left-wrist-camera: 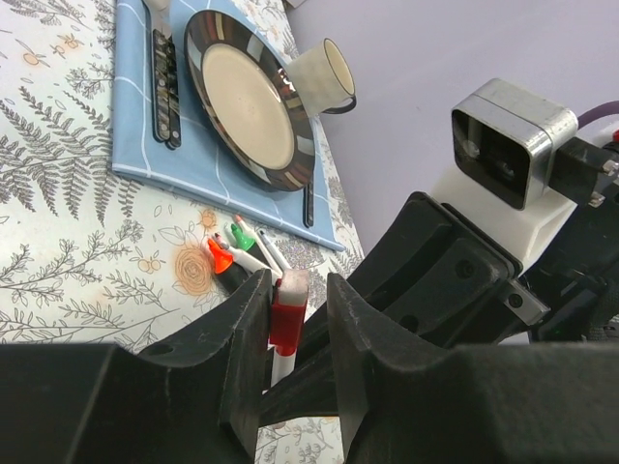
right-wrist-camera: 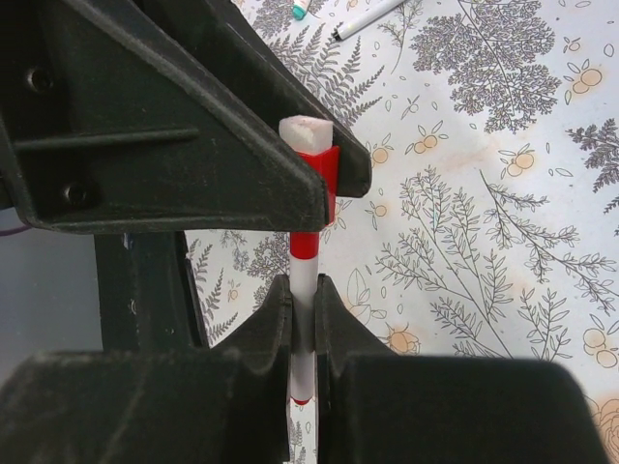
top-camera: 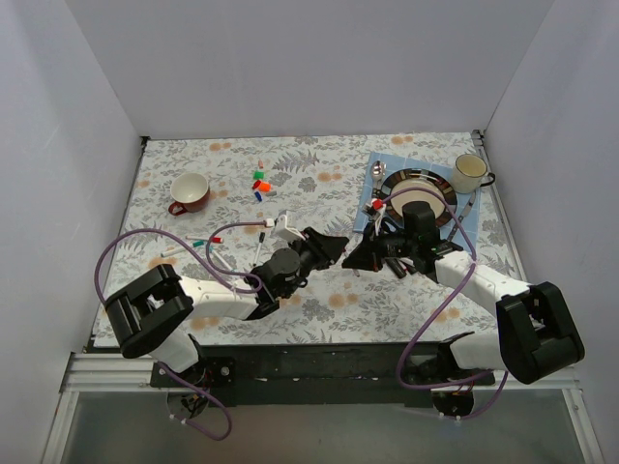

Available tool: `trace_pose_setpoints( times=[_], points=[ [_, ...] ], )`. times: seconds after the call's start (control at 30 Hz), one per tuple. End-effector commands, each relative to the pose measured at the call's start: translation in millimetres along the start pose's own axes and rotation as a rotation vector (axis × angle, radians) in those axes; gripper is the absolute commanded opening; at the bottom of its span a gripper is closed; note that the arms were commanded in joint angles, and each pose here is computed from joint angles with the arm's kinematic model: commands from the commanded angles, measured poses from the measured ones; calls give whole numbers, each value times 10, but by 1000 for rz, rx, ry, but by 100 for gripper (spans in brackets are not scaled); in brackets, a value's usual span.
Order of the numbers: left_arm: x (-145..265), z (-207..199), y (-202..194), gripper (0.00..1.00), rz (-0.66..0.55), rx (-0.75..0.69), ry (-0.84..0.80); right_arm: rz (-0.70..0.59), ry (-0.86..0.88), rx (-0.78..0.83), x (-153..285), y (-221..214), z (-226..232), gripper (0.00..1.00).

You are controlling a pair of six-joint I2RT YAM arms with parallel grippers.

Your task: Open the pen caps

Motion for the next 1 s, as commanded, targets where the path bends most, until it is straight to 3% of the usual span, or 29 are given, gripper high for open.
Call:
trace_pose_setpoints(
  times=[0.0, 0.2, 0.27, 0.3, 0.33, 0.43, 0.73, 0.97],
  points=[
    [-61, -110, 11, 27, 22, 17, -14, -26, 14, 65, 16, 165, 20, 1],
    [-101, -93, -47, 22, 56, 13, -3, -28, 10, 72, 21, 178, 22, 1],
    [-111, -98, -66, 16, 67, 13, -5, -25, 7, 69, 20, 171, 16, 1],
    [-106, -97, -74, 5, 69, 12, -7, -24, 7, 70, 19, 171, 14, 1],
    [-105, -104, -64, 0, 68, 10, -9, -23, 7, 70, 16, 168, 16, 1],
    [-109, -150, 24, 0, 51, -2, -14, -10, -3, 70, 16, 150, -10, 1],
    [-372, -172, 1260, 0, -134, -117, 56, 51, 11, 57, -26, 47, -20, 1],
    [-497, -242, 1952, 0, -243, -189, 86, 71, 3, 65, -55, 22, -29, 1]
  ],
)
Point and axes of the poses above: each gripper's point midway between its finger pads, its own x axis back along the fingers, its own z axis along the line the jaws close on, y = z × x, the point moved 5 cm from there along x, back along the fingers, and after that the axes turned 7 degrees about x, right-handed, at the moved point
